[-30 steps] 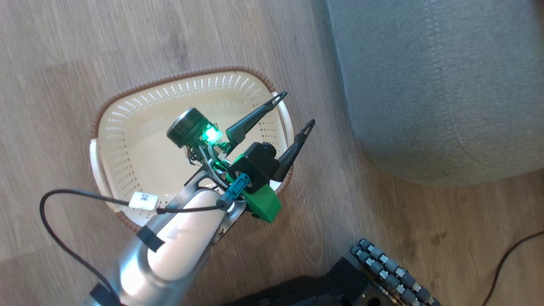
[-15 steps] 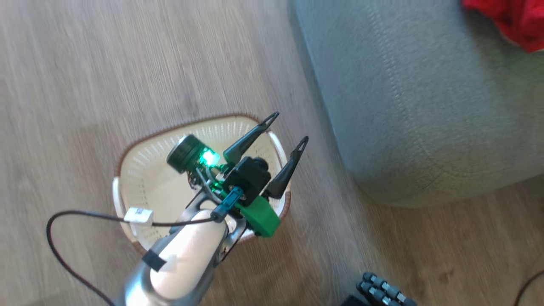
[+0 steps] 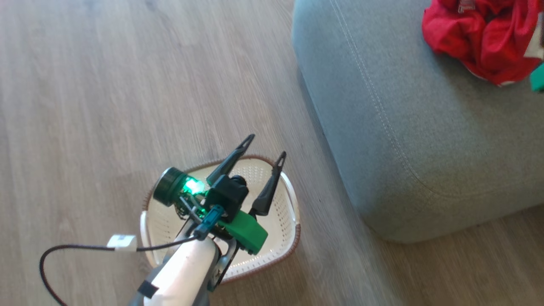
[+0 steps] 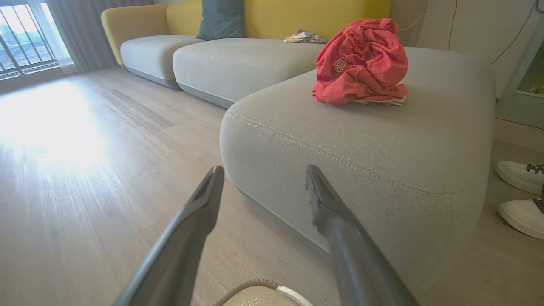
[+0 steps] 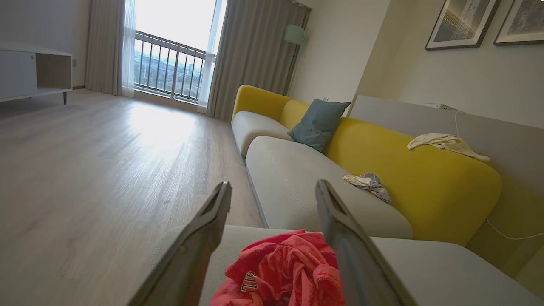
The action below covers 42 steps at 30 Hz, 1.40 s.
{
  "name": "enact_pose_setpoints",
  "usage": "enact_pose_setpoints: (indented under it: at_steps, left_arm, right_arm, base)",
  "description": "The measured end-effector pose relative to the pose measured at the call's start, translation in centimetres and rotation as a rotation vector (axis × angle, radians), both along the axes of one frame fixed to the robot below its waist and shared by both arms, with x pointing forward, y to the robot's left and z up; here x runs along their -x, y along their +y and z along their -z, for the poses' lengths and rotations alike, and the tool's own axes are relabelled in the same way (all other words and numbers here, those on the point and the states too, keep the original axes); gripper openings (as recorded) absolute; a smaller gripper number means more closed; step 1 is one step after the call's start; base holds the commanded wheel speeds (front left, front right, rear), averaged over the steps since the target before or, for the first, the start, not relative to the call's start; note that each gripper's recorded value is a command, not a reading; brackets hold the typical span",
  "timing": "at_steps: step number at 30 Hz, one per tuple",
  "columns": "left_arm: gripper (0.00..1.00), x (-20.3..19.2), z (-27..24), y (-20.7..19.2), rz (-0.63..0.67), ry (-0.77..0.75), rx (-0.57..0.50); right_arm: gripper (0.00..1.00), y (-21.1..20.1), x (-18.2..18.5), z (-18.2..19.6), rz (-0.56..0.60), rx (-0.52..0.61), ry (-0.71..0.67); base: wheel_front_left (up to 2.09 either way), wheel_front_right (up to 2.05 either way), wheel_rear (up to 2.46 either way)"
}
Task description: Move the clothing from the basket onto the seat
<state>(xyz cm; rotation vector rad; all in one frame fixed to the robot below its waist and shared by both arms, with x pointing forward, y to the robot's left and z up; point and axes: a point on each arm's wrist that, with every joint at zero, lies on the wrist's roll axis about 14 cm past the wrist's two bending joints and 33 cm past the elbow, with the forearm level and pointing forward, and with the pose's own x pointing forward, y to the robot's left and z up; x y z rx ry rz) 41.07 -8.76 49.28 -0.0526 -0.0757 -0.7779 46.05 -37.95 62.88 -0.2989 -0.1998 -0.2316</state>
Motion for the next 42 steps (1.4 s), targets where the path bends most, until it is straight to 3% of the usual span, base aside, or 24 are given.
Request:
enact_pose_setpoints:
  at_steps: [7,13,20,29,42]
  left_arm:
    - [1.0,-0.2,-2.3,3.9,-0.155,-0.045,0.012]
    - [1.0,-1.6,-3.4,10.9,-0.435,-0.067,0.014]
    - [1.0,-0.9,-4.0,17.8,-0.67,-0.076,0.014]
    - [1.0,1.0,-4.2,21.5,-0.782,-0.079,0.013]
    - [1.0,2.6,-2.0,21.8,-0.773,0.029,0.058]
  right_arm:
    - [1.0,5.9,1.9,-0.1,-0.161,-0.053,-0.076]
    - [1.0,11.6,2.7,2.1,-0.286,-0.172,-0.08]
    - [1.0,16.1,4.1,4.5,-0.366,-0.318,-0.065]
    - [1.0,19.2,5.9,8.5,-0.379,-0.449,0.015]
    - [1.0,20.1,7.4,11.3,-0.353,-0.457,0.086]
  base:
    - [0.0,0.0,0.0]
    - [0.0,0.0,0.0]
    - [0.0,0.0,0.0]
    - [0.0,0.0,0.0]
    - [0.0,0.0,0.0]
